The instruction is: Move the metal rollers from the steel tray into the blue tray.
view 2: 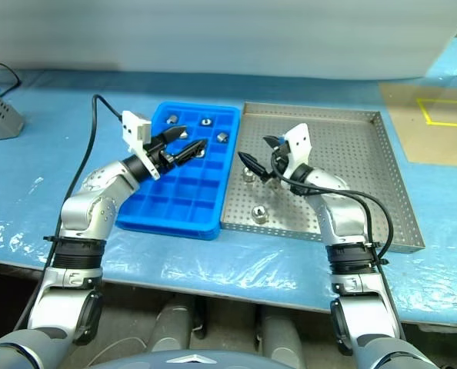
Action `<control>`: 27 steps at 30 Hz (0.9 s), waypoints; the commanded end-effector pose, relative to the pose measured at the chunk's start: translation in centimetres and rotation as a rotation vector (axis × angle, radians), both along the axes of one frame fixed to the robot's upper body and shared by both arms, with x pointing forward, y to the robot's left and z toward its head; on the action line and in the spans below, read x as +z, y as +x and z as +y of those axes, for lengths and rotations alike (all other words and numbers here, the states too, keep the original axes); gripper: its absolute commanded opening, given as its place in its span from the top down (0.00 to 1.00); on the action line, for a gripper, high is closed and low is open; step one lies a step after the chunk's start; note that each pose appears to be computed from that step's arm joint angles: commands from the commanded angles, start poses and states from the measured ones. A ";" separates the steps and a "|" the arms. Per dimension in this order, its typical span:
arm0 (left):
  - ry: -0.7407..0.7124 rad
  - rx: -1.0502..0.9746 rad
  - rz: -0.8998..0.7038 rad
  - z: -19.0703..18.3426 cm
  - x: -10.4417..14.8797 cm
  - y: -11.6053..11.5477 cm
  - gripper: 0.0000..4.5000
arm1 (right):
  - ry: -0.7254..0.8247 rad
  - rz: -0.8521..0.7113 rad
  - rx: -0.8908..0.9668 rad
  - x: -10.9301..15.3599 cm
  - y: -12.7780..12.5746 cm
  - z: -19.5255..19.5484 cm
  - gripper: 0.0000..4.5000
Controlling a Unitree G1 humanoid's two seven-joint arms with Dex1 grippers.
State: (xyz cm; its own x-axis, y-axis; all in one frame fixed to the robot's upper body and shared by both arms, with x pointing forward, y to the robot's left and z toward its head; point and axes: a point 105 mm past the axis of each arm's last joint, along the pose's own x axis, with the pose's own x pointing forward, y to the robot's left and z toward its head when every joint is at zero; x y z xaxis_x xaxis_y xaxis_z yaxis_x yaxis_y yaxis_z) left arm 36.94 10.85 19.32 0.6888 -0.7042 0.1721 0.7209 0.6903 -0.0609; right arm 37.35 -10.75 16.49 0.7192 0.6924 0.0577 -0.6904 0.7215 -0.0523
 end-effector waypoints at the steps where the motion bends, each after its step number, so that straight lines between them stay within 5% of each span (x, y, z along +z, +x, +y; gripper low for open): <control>1: 0.002 0.005 -0.060 0.3 1.4 -0.5 0.01 | 0.002 -0.062 0.016 1.7 0.0 0.2 0.00; 27: 0.007 -0.019 -0.054 -0.2 1.2 -0.4 0.01 | -0.004 -0.059 0.000 1.5 -0.2 -0.2 0.00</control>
State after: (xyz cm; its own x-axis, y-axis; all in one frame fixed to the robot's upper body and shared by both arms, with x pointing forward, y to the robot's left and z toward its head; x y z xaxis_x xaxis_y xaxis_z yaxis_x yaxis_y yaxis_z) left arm 36.80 10.70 19.21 0.6834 -0.7100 0.1698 0.7261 0.6852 -0.0573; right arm 37.40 -10.93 16.53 0.7219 0.6900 0.0529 -0.6874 0.7238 -0.0600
